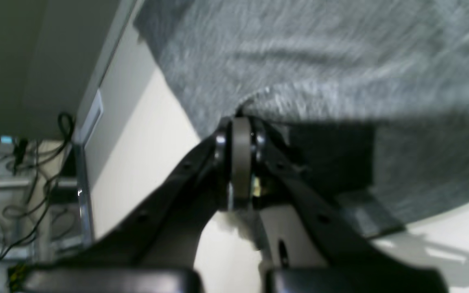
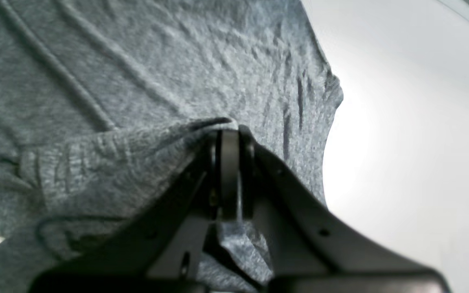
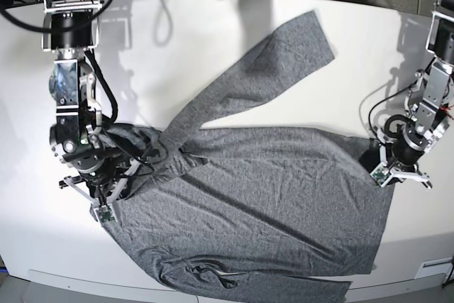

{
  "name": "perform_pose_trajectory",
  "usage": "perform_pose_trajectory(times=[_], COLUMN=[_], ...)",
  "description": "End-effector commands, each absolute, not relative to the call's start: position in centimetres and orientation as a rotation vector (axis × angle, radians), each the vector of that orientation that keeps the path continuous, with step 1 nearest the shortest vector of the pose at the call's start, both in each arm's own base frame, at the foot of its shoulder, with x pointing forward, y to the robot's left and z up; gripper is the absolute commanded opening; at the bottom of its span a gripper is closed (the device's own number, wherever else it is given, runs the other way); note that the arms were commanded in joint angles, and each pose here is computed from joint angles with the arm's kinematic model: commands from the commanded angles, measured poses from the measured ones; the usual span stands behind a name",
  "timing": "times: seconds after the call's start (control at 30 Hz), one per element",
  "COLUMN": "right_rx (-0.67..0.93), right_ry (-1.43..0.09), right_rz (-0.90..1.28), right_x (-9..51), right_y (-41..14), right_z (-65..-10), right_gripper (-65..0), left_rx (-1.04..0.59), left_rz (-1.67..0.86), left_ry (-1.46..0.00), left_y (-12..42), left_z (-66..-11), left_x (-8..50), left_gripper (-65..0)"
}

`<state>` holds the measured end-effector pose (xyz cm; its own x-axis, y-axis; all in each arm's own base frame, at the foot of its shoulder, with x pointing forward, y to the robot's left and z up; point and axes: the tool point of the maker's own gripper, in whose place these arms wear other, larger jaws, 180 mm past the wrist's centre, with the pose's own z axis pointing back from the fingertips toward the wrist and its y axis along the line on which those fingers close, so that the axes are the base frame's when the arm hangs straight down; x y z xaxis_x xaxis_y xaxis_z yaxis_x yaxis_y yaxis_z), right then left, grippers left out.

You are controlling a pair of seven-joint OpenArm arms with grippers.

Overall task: Fold the T-shirt properly
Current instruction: 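Drag the shoulder fabric with the right gripper toward the hem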

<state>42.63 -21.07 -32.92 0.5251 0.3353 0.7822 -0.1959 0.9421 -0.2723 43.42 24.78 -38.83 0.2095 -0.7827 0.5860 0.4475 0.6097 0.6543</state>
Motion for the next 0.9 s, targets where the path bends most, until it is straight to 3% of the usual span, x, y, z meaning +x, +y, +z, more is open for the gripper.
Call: perform_pose_trajectory(times=[0.0,0.5,0.87], right_rx=[-0.174,-0.224,-0.226], right_ry=[-1.04,-1.071,-1.119], right_rz=[0.313,0.328,0.339], right_x=[44.2,45.3,45.6], right_y=[-21.6,-22.2,-21.8], right_z=[-30.5,-29.1,-27.7], right_gripper=[-65.0,-65.0,-65.0], left_rx=[0.421,0.477,0.488], left_rz=[-0.874,-0.86,-0.876], left_ry=[-1.118,-1.082,-1.148], left_y=[25.5,27.5,27.7], left_z=[-36.0,-35.3,-34.1], left_x=[45.2,45.5,45.6], left_gripper=[-65.0,-65.0,-65.0])
